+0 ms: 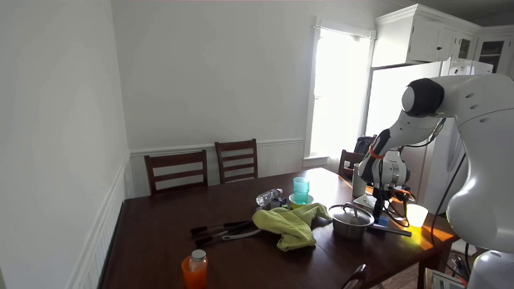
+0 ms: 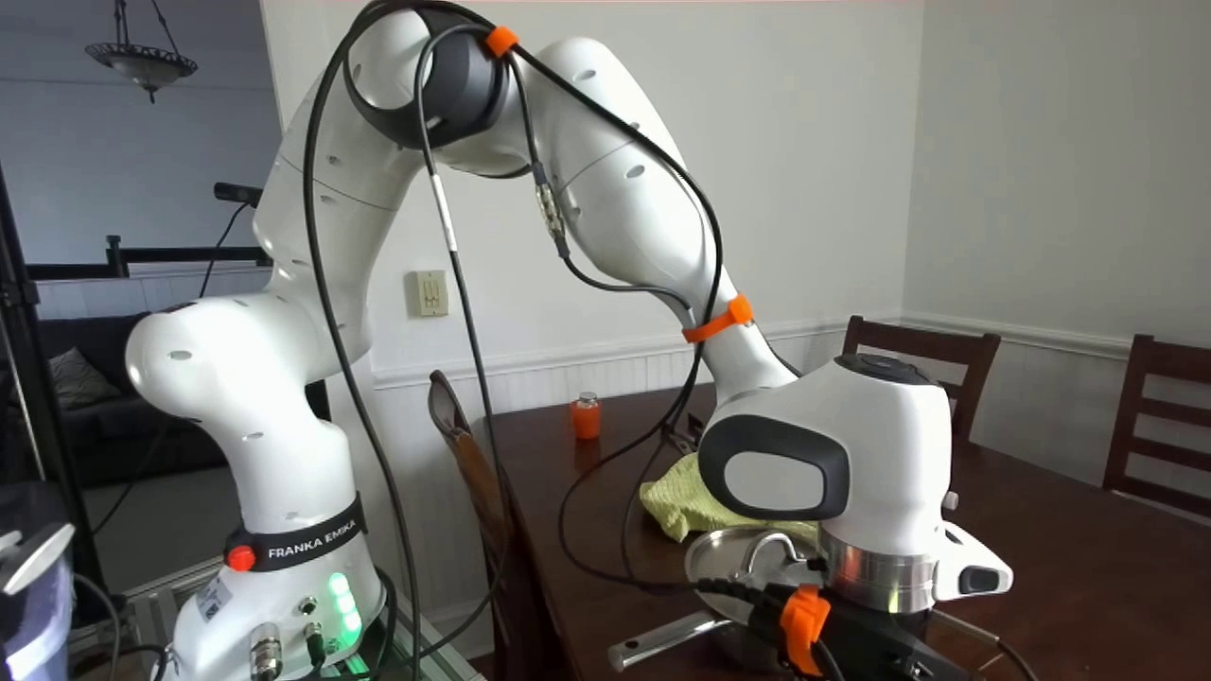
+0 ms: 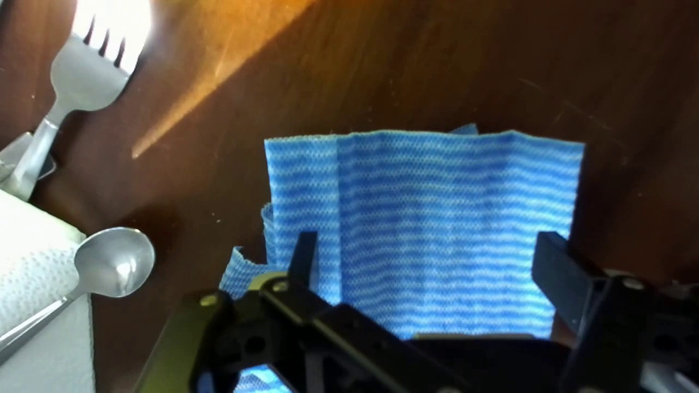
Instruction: Use the blue cloth to remove the lid from the pot
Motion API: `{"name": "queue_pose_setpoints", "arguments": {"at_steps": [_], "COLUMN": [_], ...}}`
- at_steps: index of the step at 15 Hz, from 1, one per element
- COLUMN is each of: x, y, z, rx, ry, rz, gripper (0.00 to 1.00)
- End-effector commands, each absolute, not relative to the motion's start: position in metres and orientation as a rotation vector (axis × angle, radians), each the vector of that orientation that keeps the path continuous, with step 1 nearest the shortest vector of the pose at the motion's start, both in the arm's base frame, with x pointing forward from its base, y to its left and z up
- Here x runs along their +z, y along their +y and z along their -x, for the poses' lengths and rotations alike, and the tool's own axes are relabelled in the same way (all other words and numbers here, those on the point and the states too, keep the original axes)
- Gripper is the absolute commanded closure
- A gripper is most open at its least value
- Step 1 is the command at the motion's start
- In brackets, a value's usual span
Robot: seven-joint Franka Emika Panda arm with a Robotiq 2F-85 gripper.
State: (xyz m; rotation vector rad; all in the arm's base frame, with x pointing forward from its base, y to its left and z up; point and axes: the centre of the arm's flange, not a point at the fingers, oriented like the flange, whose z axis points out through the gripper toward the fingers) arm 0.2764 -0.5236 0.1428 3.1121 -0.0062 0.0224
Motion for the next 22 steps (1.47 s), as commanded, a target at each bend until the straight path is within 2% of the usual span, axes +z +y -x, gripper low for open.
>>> {"name": "queue_pose_setpoints", "arguments": {"at_steps": [1,2,3,5,10,14,16,22], "x": [0.125,0.122,0.119,0.114,0.111,0.141,0.164,0.246], "y": [-0.53,-0.53,-0.53,-0.531,-0.536,-0.547,-0.552,-0.554], "z": [-0.278,-0.277,-0.277,-0.276,-0.273,-0.268,-0.264,-0.264], "rx": [0.088,0.089,0.093,0.096,0.096,0.091,0.1,0.151], "ry": [-0.026,-0.025,-0.027,-0.027,-0.033,-0.052,-0.066,-0.118], "rz": [-3.093,-3.093,-3.1,-3.1,-3.103,-3.074,-3.058,-3.057], "gripper": [0.0,0.01,0.2,0.31,0.67,0.95,1.0,0.99]}}
